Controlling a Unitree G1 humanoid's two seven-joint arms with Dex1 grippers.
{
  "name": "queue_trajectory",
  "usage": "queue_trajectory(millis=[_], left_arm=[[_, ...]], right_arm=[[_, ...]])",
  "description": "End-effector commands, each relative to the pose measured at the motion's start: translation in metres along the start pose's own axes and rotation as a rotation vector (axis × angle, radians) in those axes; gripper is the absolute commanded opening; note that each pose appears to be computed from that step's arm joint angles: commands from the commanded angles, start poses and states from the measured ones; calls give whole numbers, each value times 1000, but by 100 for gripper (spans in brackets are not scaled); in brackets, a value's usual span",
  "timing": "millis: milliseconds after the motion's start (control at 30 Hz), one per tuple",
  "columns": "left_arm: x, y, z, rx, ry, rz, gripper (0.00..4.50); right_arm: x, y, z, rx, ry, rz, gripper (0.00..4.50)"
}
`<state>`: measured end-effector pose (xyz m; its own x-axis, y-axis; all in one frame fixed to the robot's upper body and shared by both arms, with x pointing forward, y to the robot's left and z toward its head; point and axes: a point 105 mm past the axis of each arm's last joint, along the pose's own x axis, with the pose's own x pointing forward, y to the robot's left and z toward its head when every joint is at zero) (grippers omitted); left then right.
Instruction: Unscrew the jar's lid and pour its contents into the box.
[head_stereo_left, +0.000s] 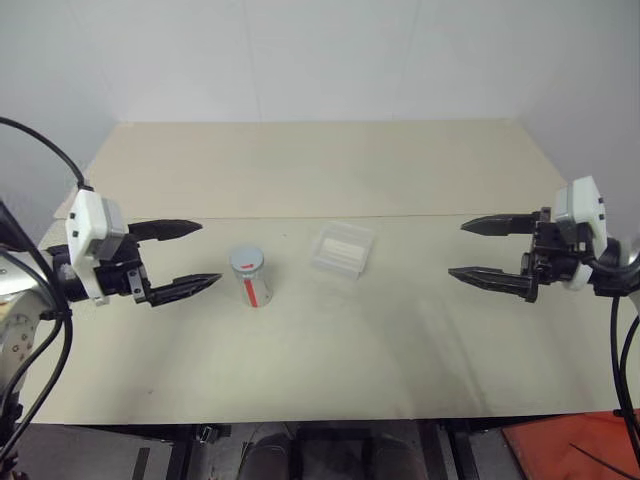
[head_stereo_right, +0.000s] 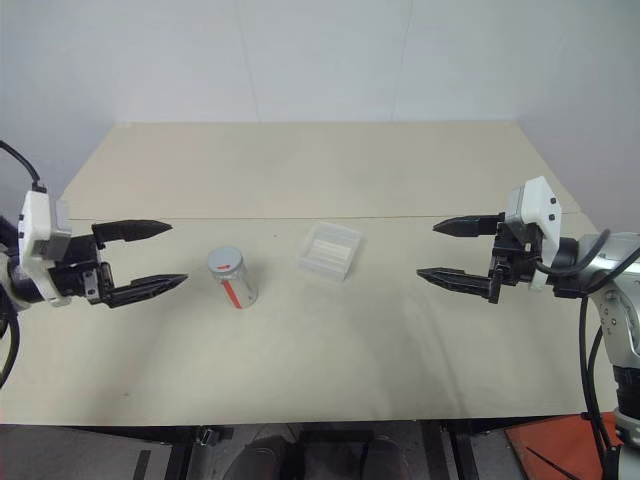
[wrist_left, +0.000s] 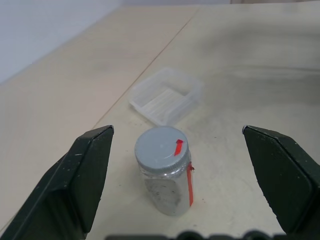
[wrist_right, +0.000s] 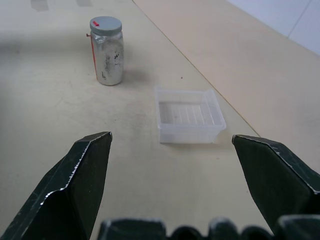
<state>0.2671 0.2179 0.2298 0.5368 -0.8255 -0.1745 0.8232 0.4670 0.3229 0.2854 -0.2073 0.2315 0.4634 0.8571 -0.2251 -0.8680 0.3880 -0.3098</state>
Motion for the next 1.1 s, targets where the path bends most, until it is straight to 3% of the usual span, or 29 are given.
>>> queue_trajectory(millis=[33, 300, 633, 833, 1100], left_arm=[[0, 2, 7, 53, -8, 24, 450], [2, -8, 0, 20, -19, 66, 450], [22, -52, -31, -117, -39, 418, 450], [43, -53, -57, -131, 3, 703, 450], [69, -60, -72, -195, 6, 777, 450]], right_arm=[[-7, -3, 13, -57, -4, -20, 447], [-9, -5, 10, -42, 5, -23, 447], [-15, -6, 5, -32, 15, -34, 447], [-14, -4, 5, -28, 13, -27, 447], [-14, -5, 7, -33, 8, -28, 447]])
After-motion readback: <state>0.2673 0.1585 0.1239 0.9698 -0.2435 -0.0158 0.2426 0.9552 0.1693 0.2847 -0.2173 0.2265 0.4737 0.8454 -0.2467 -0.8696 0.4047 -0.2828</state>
